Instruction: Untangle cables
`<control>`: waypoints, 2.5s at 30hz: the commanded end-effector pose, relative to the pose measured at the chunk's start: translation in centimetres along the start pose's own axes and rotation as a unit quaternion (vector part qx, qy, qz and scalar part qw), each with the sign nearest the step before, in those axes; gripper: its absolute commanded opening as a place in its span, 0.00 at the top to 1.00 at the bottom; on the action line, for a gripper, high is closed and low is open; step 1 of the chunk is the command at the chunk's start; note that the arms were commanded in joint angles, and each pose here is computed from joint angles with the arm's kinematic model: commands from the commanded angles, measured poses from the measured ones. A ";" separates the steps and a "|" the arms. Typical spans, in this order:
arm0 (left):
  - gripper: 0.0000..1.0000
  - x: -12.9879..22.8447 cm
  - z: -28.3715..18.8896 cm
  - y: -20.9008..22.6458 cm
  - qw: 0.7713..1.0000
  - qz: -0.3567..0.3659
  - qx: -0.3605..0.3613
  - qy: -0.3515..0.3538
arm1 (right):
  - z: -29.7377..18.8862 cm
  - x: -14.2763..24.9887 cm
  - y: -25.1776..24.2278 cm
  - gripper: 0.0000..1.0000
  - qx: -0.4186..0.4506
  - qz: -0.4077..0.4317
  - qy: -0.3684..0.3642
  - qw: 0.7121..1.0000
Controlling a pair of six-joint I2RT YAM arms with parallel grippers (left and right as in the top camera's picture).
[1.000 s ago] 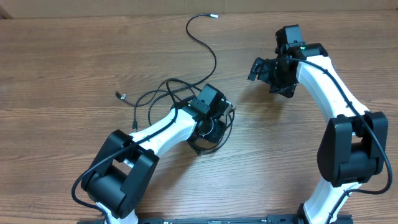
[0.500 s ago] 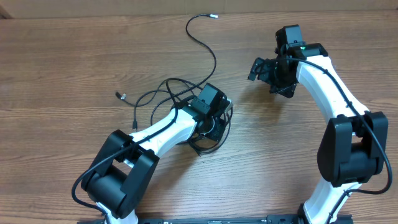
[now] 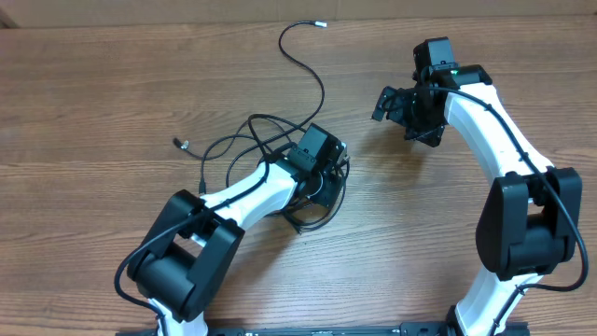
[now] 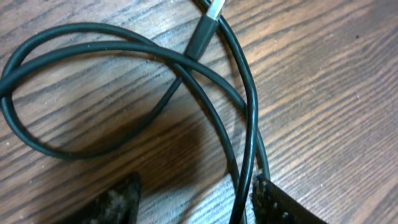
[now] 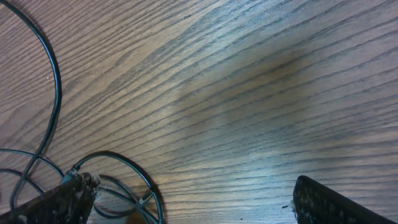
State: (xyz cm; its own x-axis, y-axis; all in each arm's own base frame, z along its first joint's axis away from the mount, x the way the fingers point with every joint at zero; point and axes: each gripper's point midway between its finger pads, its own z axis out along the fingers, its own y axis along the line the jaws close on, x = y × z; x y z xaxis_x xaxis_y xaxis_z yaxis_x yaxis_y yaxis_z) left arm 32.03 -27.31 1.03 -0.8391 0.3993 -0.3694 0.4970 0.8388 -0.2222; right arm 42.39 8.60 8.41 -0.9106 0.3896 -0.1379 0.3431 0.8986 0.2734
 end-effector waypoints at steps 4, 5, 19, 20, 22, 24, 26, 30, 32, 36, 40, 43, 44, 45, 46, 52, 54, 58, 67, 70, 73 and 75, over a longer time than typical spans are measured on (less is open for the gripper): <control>0.74 0.3 0.3 0.2 1.000 -0.001 -0.006 0.004 | -0.1 0.0 0.1 0.00 -0.001 -0.001 -0.001 1.000; 0.75 0.3 0.3 0.2 1.000 -0.001 -0.006 0.003 | -0.1 0.0 0.1 0.00 -0.001 -0.001 -0.001 1.000; 0.96 1.2 0.0 -2.4 0.997 0.003 0.072 0.027 | -0.1 0.0 0.1 0.00 -0.001 -0.001 -0.001 1.000; 0.96 1.2 -0.2 -2.7 0.996 0.011 0.081 0.027 | -0.1 0.0 0.1 0.00 -0.001 -0.001 -0.001 1.000; 0.96 0.9 -0.7 -3.0 0.995 0.018 0.091 0.024 | -0.1 0.0 0.1 0.00 -0.001 -0.001 -0.001 1.000; 0.96 0.3 -1.7 -3.1 0.995 0.019 0.093 0.016 | -0.1 0.0 0.1 0.00 -0.001 -0.001 -0.002 1.000; 0.96 -0.8 -3.5 -3.3 0.995 0.021 0.094 -0.002 | -0.1 0.0 0.1 0.00 -0.001 -0.001 -0.001 1.000; 0.96 -2.9 -7.3 -3.8 0.993 0.030 0.098 -0.053 | -0.1 0.0 0.1 0.00 -0.001 -0.001 -0.001 1.000; 0.96 -3.9 -9.6 -4.1 0.991 0.035 0.101 -0.084 | -0.1 0.0 0.1 0.00 -0.001 -0.001 -0.001 1.000; 0.96 -5.5 -14.1 -4.5 0.983 0.044 0.104 -0.144 | -0.1 0.0 0.1 0.00 -0.001 -0.001 -0.001 1.000; 0.96 -6.3 -18.4 -5.0 0.974 0.055 0.105 -0.194 | -0.1 0.0 0.1 0.00 -0.001 -0.001 -0.001 1.000; 0.96 -6.4 -20.3 -4.9 0.970 0.056 0.092 -0.217 | -0.1 0.0 0.1 0.00 -0.001 -0.001 -0.002 1.000; 0.92 -6.5 -21.1 -4.4 0.969 0.054 0.074 -0.228 | -0.1 0.0 0.1 0.00 -0.001 -0.001 -0.001 1.000; 0.91 -6.6 -21.4 -4.0 0.969 0.051 0.061 -0.233 | -0.1 0.0 0.1 0.00 -0.001 -0.001 -0.002 1.000; 0.91 -6.6 -21.8 -3.4 0.969 0.047 0.043 -0.238 | -0.1 0.0 0.1 0.00 -0.001 -0.001 -0.001 1.000; 0.65 -5.7 -22.1 0.2 0.971 0.020 -0.056 -0.231 | -0.1 0.0 0.1 0.00 -0.001 -0.001 -0.001 1.000; 0.50 -5.3 -22.0 0.9 0.972 0.014 -0.077 -0.222 | -0.1 0.0 0.1 0.00 -0.001 -0.001 -0.001 1.000; 0.48 -4.4 -21.3 1.1 0.976 0.000 -0.077 -0.202 | -0.1 0.0 0.1 0.00 -0.001 -0.001 -0.001 1.000; 0.76 -1.8 -15.2 2.7 0.989 -0.060 -0.090 -0.096 | -0.1 0.0 0.1 0.00 -0.001 -0.001 -0.001 1.000; 0.89 -0.6 -11.8 3.5 0.990 -0.087 -0.099 -0.048 | -0.1 0.0 0.1 0.00 -0.001 -0.001 -0.002 1.000; 0.90 0.5 -9.3 4.1 0.989 -0.097 -0.107 -0.011 | -0.1 0.0 0.1 0.00 -0.001 -0.001 -0.001 1.000; 0.80 1.2 -7.6 4.5 0.989 -0.099 -0.113 0.012 | -0.1 0.0 0.1 0.00 -0.001 -0.001 -0.001 1.000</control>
State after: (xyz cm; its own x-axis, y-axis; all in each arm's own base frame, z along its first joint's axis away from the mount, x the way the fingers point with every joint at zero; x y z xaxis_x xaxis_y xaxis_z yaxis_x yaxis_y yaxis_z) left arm 31.17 -20.36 8.21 -0.8995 0.2526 -0.3566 0.3026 0.9488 -0.0912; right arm 42.39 8.60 8.41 -0.9105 0.3899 -0.1378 0.3434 0.8985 0.2734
